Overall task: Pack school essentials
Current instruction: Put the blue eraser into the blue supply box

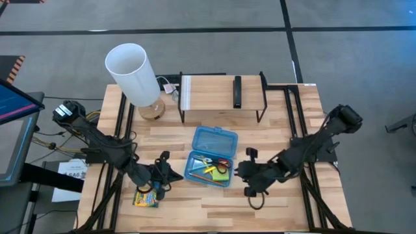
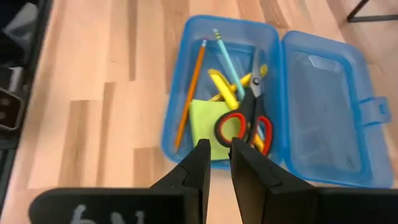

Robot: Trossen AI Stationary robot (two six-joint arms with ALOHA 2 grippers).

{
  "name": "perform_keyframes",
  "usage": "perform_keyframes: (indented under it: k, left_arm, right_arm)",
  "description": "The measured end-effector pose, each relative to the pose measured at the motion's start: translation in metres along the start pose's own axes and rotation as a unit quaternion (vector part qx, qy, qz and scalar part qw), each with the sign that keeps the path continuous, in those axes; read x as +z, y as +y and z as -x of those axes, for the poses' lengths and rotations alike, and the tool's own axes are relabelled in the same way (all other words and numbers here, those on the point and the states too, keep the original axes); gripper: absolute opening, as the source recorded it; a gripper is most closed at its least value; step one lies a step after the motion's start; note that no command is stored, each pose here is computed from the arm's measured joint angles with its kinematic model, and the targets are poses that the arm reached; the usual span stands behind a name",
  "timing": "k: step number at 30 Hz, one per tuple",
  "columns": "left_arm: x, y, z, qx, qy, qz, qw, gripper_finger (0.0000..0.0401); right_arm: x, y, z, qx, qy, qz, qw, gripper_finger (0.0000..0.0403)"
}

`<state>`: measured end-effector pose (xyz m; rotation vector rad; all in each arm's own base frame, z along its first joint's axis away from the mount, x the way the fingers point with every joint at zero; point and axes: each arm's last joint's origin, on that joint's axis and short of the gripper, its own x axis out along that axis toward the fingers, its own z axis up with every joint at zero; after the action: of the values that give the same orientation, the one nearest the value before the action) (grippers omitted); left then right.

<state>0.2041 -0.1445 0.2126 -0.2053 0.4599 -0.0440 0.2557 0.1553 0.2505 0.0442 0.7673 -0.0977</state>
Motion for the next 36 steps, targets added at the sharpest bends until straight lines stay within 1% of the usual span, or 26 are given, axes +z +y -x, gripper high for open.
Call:
perform_keyframes:
  k: [3, 6, 8, 11, 15, 17, 19, 22, 24, 30, 36]
  left_arm:
    - [-0.009, -0.005, 0.005, 0.003, 0.042, 0.009, 0.999, 0.0002]
    - [-0.023, -0.004, 0.011, 0.025, 0.093, 0.036, 0.995, 0.0016]
    - [-0.032, 0.000, 0.014, 0.049, 0.136, 0.065, 0.987, 0.0033]
    - [-0.045, 0.007, 0.021, 0.093, 0.198, 0.096, 0.971, 0.0063]
    - [-0.054, 0.013, 0.028, 0.124, 0.244, 0.098, 0.957, 0.0102]
    - [-0.055, 0.012, 0.029, 0.121, 0.257, 0.097, 0.954, 0.0118]
    - [-0.057, 0.011, 0.030, 0.115, 0.267, 0.095, 0.952, 0.0129]
    - [-0.058, 0.011, 0.032, 0.115, 0.272, 0.090, 0.951, 0.0140]
    - [-0.063, 0.013, 0.031, 0.118, 0.285, 0.088, 0.947, 0.0142]
    - [-0.081, 0.014, 0.022, 0.127, 0.341, 0.084, 0.927, 0.0142]
    - [-0.095, 0.008, 0.008, 0.110, 0.372, 0.070, 0.919, 0.0142]
  right_arm:
    - [-0.004, 0.005, 0.002, 0.016, -0.013, -0.002, 1.000, 0.0083]
    - [-0.005, 0.010, 0.002, 0.025, -0.021, 0.000, 0.999, 0.0083]
    - [-0.005, 0.011, 0.003, 0.029, -0.026, -0.001, 0.999, 0.0083]
    - [-0.005, 0.012, -0.002, 0.021, -0.028, 0.007, 0.999, 0.0083]
    - [-0.003, 0.014, -0.006, 0.021, -0.040, 0.009, 0.999, 0.0083]
    - [-0.005, 0.013, -0.008, 0.015, -0.030, 0.014, 0.999, 0.0083]
    - [-0.004, 0.013, -0.007, 0.017, -0.035, 0.011, 0.999, 0.0083]
    - [-0.004, 0.013, -0.007, 0.018, -0.035, 0.011, 0.999, 0.0083]
    - [-0.003, 0.013, -0.007, 0.019, -0.037, 0.009, 0.999, 0.0083]
    - [-0.004, 0.013, -0.007, 0.019, -0.036, 0.006, 0.999, 0.0083]
    - [-0.004, 0.013, -0.007, 0.018, -0.035, 0.007, 0.999, 0.0083]
